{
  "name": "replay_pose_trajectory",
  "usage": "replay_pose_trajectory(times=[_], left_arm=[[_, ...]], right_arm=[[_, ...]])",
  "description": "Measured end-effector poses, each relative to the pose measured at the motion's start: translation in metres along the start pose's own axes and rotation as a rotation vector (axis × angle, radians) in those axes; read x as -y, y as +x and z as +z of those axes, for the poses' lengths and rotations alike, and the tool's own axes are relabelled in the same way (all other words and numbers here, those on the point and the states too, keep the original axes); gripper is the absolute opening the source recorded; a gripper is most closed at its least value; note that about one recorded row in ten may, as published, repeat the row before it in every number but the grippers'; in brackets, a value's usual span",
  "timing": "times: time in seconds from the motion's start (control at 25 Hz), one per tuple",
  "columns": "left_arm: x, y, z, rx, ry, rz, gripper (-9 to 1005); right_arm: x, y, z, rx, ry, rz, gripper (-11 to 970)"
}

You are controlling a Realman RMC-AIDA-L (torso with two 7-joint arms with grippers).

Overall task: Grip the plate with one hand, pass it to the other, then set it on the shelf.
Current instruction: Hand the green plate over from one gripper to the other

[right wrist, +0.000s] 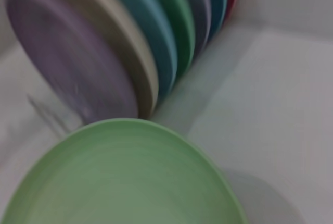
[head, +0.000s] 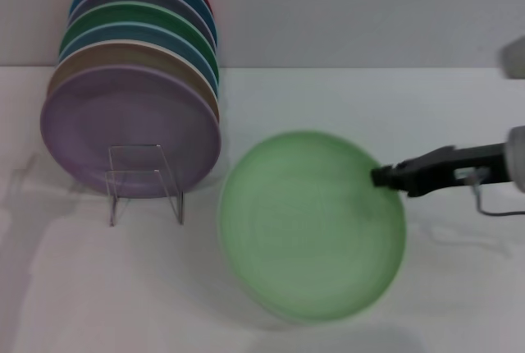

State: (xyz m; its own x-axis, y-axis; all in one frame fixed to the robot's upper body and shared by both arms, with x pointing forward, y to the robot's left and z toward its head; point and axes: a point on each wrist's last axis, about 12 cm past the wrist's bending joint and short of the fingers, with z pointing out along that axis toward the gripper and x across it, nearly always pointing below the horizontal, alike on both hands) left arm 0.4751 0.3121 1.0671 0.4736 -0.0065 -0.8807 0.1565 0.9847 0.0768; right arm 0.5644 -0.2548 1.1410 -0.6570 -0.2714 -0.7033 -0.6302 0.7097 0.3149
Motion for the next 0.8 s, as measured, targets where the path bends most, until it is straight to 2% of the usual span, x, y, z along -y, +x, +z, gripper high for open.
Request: replay_pose_trajectory(times=[0.2, 0.28, 0.48, 0.52, 0.56, 0.8], left_arm=[[0.008, -0.02, 0.009, 0.061, 0.066, -0.041, 751], [0.009, -0.031, 0.017, 0.057, 0.103, -0.078, 751], [0.015, -0.063, 0.067, -0.175, 0.308, -0.198, 750], [0.015, -0.063, 0.067, -0.175, 0.308, -0.198, 750], [0.019, -0.075, 0.087, -0.286, 0.383, -0.219, 750], [0.033, -0.083, 0.111, -0.456, 0.489, -0.199, 748]], right_arm=[[0.012, 0.023, -0.031, 0.182, -0.012, -0.023, 19], [0.019, 0.039, -0.044, 0.261, 0.011, -0.057, 19], [0.036, 0.073, -0.072, 0.49, 0.092, -0.087, 19], [0.039, 0.079, -0.076, 0.528, 0.115, -0.098, 19], [0.04, 0.084, -0.079, 0.558, 0.136, -0.12, 19], [0.045, 0.091, -0.064, 0.613, 0.188, -0.247, 19]])
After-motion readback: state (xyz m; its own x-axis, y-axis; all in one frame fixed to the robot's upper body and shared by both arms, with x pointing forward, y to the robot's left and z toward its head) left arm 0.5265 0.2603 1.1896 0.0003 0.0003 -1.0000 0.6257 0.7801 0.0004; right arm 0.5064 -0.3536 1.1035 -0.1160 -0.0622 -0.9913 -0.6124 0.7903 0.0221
